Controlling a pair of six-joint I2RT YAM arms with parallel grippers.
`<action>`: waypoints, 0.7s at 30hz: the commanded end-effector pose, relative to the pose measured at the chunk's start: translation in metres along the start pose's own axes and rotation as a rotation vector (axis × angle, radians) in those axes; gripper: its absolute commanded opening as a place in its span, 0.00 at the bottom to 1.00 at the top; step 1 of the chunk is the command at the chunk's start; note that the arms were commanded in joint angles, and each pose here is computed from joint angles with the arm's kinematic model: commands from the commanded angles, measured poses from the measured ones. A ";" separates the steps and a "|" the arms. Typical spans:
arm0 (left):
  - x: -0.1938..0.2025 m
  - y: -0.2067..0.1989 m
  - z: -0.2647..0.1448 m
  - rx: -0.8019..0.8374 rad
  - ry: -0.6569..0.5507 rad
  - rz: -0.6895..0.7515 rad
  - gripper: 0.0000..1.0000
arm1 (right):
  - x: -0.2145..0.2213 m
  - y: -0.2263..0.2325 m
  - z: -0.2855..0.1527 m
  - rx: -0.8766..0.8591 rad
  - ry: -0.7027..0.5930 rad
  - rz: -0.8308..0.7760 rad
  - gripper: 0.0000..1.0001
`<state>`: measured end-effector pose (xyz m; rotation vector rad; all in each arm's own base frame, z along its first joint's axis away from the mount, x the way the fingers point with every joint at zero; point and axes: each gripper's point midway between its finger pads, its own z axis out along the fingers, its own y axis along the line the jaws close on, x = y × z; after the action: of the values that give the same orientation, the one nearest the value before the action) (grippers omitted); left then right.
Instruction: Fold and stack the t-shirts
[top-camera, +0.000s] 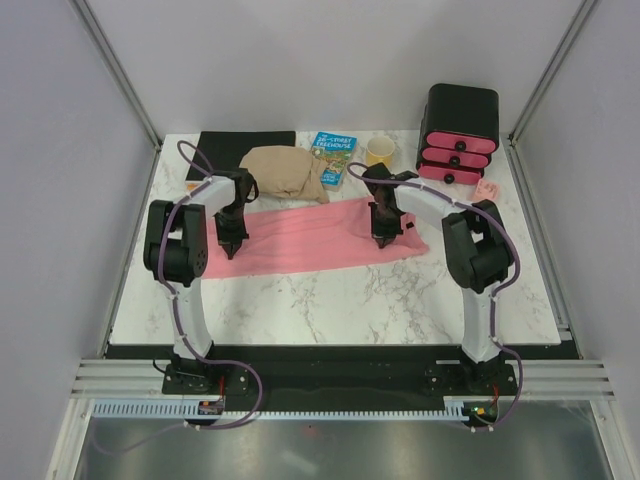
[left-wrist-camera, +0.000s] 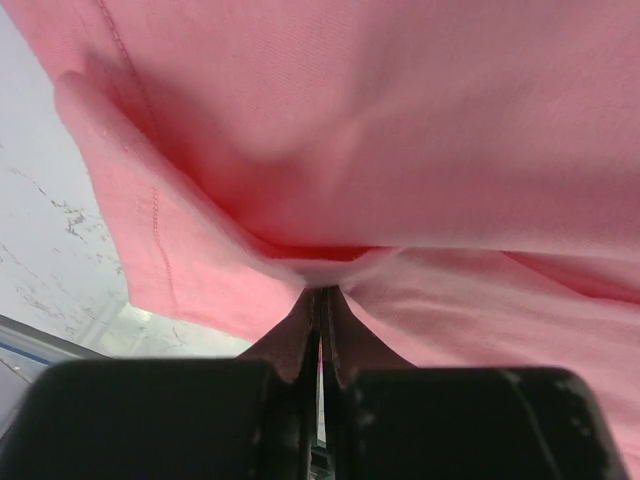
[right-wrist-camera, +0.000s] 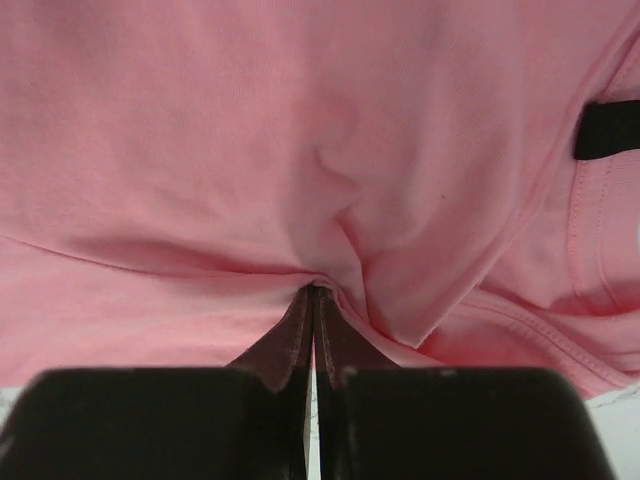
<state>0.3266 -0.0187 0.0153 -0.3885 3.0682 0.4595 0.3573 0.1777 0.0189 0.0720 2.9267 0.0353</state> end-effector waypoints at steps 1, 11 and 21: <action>0.009 -0.006 0.003 0.016 0.025 0.045 0.02 | -0.011 -0.002 0.010 0.043 -0.006 0.014 0.03; 0.075 -0.040 -0.004 0.056 0.095 0.198 0.02 | -0.044 -0.019 0.010 0.066 -0.030 0.052 0.02; 0.149 -0.078 -0.017 0.116 0.158 0.366 0.02 | -0.056 -0.038 0.011 0.018 -0.005 0.017 0.02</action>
<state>0.2170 -0.0953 0.0108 0.1591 3.2751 0.4697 0.4065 0.1380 0.0229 0.1890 2.9051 0.0034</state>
